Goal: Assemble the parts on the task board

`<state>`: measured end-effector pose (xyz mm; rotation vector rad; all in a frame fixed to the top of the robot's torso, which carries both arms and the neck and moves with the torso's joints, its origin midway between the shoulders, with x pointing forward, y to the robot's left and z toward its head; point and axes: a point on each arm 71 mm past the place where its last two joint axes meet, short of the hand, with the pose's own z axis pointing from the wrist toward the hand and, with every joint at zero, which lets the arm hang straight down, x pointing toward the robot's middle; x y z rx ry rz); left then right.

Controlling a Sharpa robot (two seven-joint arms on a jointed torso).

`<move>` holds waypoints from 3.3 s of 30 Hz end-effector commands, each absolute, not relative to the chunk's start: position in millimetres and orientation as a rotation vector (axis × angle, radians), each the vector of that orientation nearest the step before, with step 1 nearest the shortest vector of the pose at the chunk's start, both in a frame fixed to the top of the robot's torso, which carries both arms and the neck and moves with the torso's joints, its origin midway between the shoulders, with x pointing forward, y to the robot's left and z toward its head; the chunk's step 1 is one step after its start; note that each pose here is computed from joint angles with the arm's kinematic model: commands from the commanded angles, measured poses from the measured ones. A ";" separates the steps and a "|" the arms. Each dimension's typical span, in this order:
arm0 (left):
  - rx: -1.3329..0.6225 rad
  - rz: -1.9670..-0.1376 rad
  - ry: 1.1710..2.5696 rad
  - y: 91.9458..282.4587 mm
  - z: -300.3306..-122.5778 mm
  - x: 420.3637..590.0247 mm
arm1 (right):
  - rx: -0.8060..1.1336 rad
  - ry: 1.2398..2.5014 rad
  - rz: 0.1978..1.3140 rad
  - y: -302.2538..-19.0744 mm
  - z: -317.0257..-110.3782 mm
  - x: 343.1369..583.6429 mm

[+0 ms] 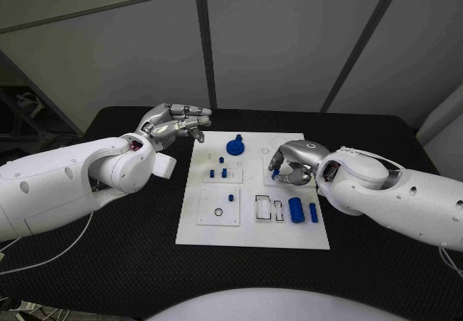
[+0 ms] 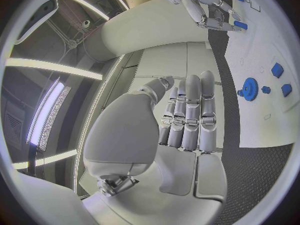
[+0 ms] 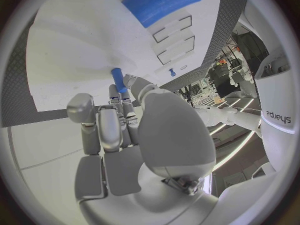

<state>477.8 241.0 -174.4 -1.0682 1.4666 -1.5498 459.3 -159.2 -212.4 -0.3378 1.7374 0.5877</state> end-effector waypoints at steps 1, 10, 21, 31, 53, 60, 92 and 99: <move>-1.064 -1.563 1.469 240.1 -173.2 477.7 | -0.350 1.753 0.564 -160.5 -213.2 460.5; -1.064 -1.563 1.469 240.3 -173.1 477.5 | -0.352 1.753 0.557 -160.5 -213.7 461.3; -1.064 -1.562 1.469 240.6 -173.1 477.5 | -0.334 1.700 0.599 -154.8 -208.7 459.2; -1.064 -1.562 1.468 241.0 -173.3 477.9 | -0.300 1.646 0.612 -157.8 -202.4 456.2; -1.071 -1.568 1.468 238.3 -174.4 479.9 | -0.325 1.524 0.907 -93.8 -155.8 417.8; -1.084 -1.578 1.466 235.6 -174.9 480.8 | -0.391 1.571 1.005 -59.3 -171.3 401.6; -1.084 -1.588 1.468 232.5 -174.8 481.0 | -0.510 1.728 0.985 -34.8 -222.1 398.9; -1.084 -1.588 1.469 232.1 -174.8 481.0 | -0.530 1.739 0.970 -34.4 -224.6 398.9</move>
